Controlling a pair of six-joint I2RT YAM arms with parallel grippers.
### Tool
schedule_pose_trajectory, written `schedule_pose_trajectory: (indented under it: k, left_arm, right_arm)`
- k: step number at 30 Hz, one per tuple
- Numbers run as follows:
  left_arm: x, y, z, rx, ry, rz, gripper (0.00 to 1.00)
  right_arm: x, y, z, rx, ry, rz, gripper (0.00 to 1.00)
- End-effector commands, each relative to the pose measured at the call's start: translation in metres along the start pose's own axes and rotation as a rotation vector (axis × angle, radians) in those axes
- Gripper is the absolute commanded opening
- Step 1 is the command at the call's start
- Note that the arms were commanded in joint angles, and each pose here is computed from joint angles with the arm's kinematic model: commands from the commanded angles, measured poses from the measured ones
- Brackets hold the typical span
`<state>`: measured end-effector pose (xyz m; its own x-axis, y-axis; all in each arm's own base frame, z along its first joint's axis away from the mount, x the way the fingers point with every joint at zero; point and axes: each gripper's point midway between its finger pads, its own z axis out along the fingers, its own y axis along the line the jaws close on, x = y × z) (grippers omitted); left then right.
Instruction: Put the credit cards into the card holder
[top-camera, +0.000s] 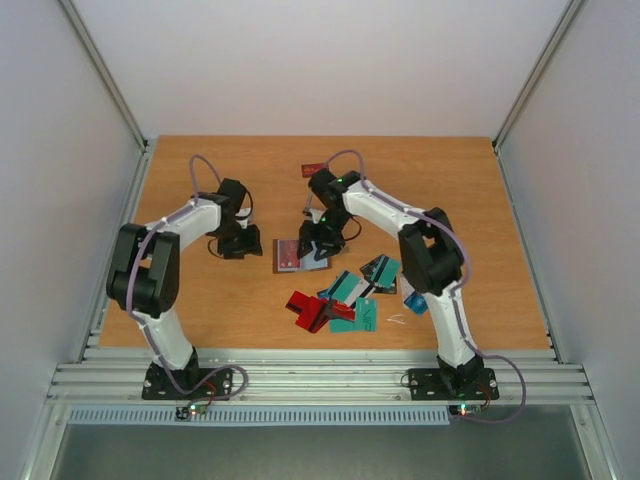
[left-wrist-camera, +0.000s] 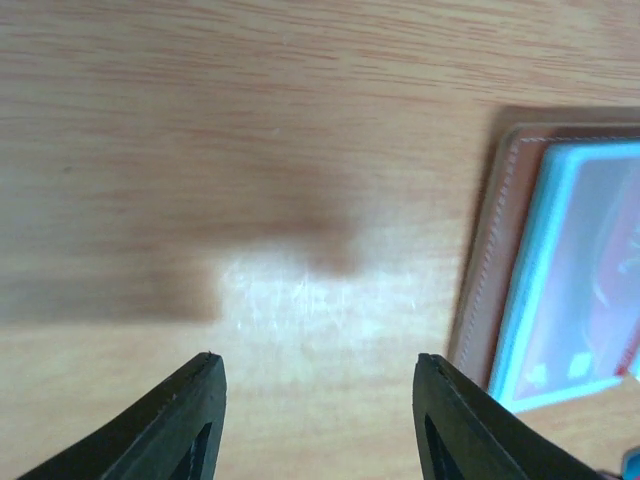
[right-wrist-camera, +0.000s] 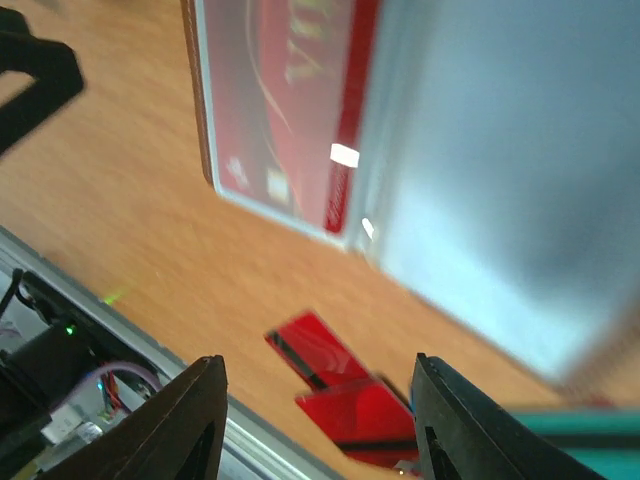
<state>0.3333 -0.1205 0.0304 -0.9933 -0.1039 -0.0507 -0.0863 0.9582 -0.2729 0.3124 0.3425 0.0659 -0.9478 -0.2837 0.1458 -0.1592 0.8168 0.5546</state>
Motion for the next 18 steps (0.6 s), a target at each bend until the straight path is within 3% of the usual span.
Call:
schedule_pose_trajectory:
  k: [1,6,11,18]
  left_arm:
    - [0.002,0.005,-0.036,-0.041,-0.085,0.018,0.53]
    - [0.027,0.0,-0.051,-0.025,-0.09,0.015,0.53]
    - [0.062,-0.02,-0.056,-0.016,-0.055,0.069,0.53]
    - [0.109,-0.062,-0.061,0.083,0.008,0.096,0.51]
  right_arm:
    - [0.019,-0.013,-0.052,0.068,-0.116,0.01,0.51]
    - [0.071,-0.079,-0.065,0.256,-0.168,0.175,0.37]
    - [0.102,-0.119,-0.067,0.402,-0.196,0.287,0.36]
    - [0.115,-0.152,-0.057,0.517,-0.186,0.355,0.29]
